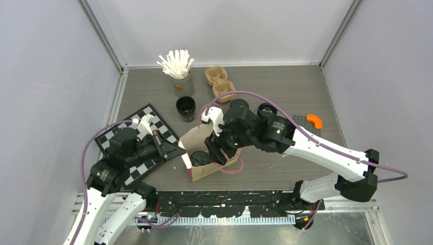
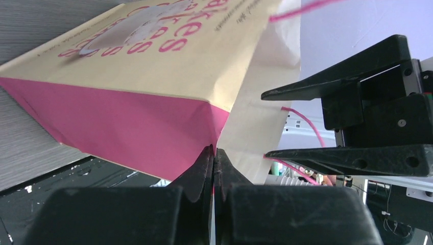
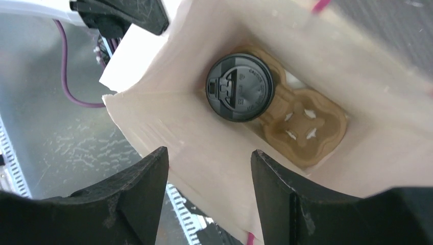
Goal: Pack the takeout coffee
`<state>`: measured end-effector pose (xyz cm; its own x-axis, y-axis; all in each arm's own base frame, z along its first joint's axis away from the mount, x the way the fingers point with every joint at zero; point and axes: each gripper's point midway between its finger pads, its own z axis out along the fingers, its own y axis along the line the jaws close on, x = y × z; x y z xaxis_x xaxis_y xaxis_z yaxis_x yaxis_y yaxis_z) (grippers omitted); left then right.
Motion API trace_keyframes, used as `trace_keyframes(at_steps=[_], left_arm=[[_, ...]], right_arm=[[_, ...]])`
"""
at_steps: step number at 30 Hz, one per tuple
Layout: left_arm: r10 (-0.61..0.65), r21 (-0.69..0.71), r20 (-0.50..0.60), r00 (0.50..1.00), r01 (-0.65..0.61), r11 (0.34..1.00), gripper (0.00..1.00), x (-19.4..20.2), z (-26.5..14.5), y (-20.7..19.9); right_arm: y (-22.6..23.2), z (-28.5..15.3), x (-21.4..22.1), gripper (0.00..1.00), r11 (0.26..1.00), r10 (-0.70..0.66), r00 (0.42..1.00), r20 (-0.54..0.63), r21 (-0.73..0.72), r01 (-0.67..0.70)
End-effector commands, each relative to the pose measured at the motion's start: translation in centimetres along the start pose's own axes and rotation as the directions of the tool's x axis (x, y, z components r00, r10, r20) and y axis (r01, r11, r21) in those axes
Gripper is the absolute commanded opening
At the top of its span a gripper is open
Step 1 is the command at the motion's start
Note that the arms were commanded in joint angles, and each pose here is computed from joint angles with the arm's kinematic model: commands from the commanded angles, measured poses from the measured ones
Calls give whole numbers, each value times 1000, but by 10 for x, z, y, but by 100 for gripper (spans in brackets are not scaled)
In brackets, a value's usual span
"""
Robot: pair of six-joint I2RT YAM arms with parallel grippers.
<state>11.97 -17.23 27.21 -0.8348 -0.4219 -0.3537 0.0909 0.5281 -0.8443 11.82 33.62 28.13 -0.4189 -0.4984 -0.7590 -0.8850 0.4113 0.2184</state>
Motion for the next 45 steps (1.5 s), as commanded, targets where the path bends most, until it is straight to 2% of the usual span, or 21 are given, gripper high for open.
trace_keyframes(at_steps=[1, 5, 14, 19, 22, 25, 30, 33, 38, 42, 45], left_arm=[[40, 9, 42, 998, -41, 999, 0, -12, -4, -11], [55, -1, 45, 997, -55, 998, 0, -15, 0, -10], [133, -63, 21, 991, -132, 989, 0, -17, 7, 6], [189, -79, 12, 982, -187, 979, 0, -24, 12, 6], [226, -109, 8, 974, -224, 968, 0, -31, 12, 6], [256, -149, 19, 966, -251, 957, 1, -39, 11, 7], [277, -157, 39, 960, -268, 950, 6, -47, 8, 1], [279, -160, 43, 959, -269, 950, 16, -48, 5, -1], [273, -177, 32, 962, -263, 948, 36, -43, -2, 0], [265, -192, 26, 964, -255, 948, 48, -38, -12, 1], [261, -209, 16, 965, -252, 945, 54, -34, -21, 2]], right_arm=[[12, -11, 0, 66, 998, 14, 999, -50, -52, -16], [15, -24, -1, 66, 998, 13, 998, -66, -56, -17], [16, -62, -55, 69, 1000, 11, 992, 125, -13, -9], [-12, -80, -87, 70, 989, 8, 966, 257, 142, -46], [-43, -113, -116, 70, 946, -22, 913, 407, 303, -112], [-75, -149, -139, 76, 887, -78, 848, 524, 425, -181], [-141, -160, -132, 83, 780, -84, 874, 479, 577, -241], [-189, -158, -118, 87, 721, -21, 888, 459, 623, -305], [-253, -136, -88, 92, 665, 139, 898, 417, 633, -397], [-284, -101, -59, 92, 658, 245, 922, 300, 647, -386], [-291, -68, -46, 92, 709, 313, 928, 204, 600, -371]])
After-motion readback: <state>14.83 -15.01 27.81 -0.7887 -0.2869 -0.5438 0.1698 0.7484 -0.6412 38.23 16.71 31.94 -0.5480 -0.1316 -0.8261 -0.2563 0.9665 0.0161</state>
